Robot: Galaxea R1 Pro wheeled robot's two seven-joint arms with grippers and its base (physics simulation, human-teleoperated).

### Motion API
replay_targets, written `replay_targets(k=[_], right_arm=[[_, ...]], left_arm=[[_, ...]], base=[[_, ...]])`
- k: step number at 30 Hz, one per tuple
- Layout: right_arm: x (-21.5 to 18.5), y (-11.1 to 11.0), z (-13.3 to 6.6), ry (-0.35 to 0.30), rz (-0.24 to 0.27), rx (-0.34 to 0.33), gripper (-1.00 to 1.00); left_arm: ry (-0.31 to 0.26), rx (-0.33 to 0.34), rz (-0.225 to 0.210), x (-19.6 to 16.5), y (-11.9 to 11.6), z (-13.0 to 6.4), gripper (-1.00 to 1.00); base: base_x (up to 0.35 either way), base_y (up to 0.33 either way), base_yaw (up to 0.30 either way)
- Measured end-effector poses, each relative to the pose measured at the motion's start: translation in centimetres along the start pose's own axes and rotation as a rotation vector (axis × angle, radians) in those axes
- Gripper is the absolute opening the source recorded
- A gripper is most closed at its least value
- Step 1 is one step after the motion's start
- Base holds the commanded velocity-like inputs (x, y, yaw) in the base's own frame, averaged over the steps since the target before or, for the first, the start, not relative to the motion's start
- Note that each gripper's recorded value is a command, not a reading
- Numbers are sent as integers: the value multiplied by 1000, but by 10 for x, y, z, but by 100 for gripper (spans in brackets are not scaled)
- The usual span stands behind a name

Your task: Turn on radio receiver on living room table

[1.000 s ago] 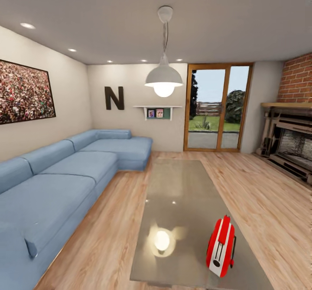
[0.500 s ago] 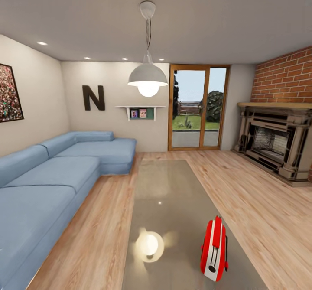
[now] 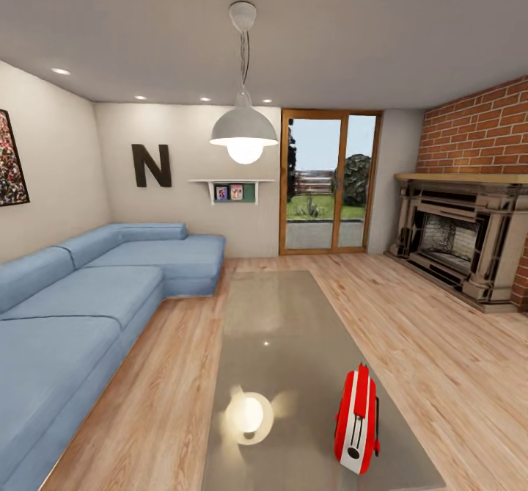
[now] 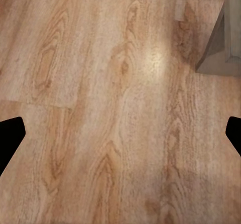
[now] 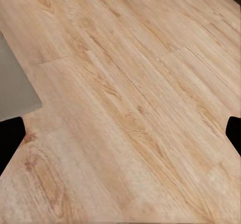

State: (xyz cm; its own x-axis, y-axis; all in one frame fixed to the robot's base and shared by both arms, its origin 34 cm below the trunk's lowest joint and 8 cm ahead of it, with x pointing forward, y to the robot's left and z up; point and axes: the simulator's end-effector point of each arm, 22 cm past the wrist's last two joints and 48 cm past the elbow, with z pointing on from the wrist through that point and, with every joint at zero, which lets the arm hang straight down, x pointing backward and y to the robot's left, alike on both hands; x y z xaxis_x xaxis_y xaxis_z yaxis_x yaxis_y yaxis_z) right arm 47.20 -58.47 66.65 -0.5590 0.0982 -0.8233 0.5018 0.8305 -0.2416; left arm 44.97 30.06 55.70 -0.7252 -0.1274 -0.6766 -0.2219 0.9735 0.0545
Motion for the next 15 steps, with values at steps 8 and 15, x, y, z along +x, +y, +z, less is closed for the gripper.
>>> replay_targets(k=[8,15], right_arm=[[-97,89,-22,-197,-36,-150,100],[-274,153,-91,-245,85,-368,100]], left_arm=[[-1,0,0,0,0,0,100],[0,0,0,0,0,0,100]], base=[[0,0,0],[0,0,0]])
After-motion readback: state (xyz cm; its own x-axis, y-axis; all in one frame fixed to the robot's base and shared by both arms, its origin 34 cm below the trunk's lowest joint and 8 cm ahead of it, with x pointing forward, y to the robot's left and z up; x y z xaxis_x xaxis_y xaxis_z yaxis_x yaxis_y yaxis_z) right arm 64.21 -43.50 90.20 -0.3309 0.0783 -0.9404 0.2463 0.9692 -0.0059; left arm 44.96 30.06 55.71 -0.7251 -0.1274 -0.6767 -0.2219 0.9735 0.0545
